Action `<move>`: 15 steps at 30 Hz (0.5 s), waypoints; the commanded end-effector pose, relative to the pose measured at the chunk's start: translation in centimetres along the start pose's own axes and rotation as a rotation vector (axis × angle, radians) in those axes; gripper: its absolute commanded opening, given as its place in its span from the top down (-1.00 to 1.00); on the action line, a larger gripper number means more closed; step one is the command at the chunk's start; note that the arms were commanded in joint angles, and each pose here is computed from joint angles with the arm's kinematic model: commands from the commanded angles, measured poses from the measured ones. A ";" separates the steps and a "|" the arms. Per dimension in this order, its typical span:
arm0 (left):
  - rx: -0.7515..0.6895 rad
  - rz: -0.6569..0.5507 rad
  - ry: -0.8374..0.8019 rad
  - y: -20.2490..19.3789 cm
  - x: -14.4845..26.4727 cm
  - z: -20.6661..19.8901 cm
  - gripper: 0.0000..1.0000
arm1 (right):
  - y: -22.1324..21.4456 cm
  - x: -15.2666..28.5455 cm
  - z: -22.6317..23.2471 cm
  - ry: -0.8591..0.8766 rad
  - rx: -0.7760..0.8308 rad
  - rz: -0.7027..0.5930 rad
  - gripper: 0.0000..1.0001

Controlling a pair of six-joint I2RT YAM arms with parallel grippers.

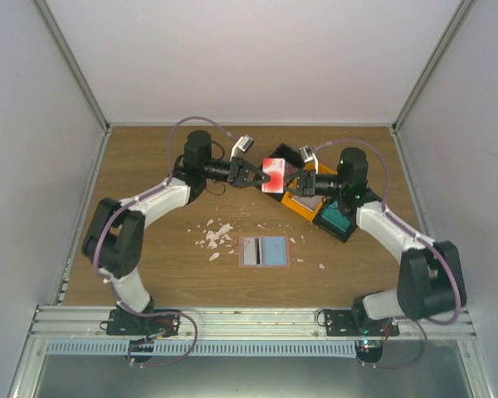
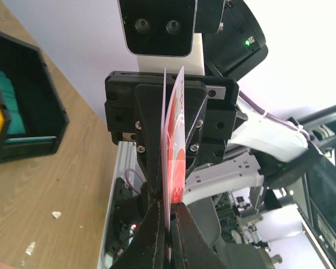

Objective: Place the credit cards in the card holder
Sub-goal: Place the credit card in the storage box.

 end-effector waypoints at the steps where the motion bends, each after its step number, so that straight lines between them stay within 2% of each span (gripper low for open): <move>1: 0.037 0.000 -0.017 2.1 -0.5 1.8 0.96 | 4.5 1.3 -2.6 -0.080 -0.025 -0.132 0.99; 8: 0.085 -0.050 -0.003 5.1 0.1 6.3 0.91 | 7.1 3.1 -8.1 -0.106 -0.112 -0.150 0.99; 15: 0.100 -0.065 -0.003 5.9 1.0 8.9 0.92 | 8.6 5.6 -10.2 -0.139 -0.119 -0.209 0.99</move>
Point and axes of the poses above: each gripper's point midway between its finger pads, its own x axis back along the fingers, its own z axis along the line the jaws close on, y = z × x, the point moved 7 cm from there along x, back along the fingers, and after that the axes turned 2 degrees about x, right-handed, at the moved point
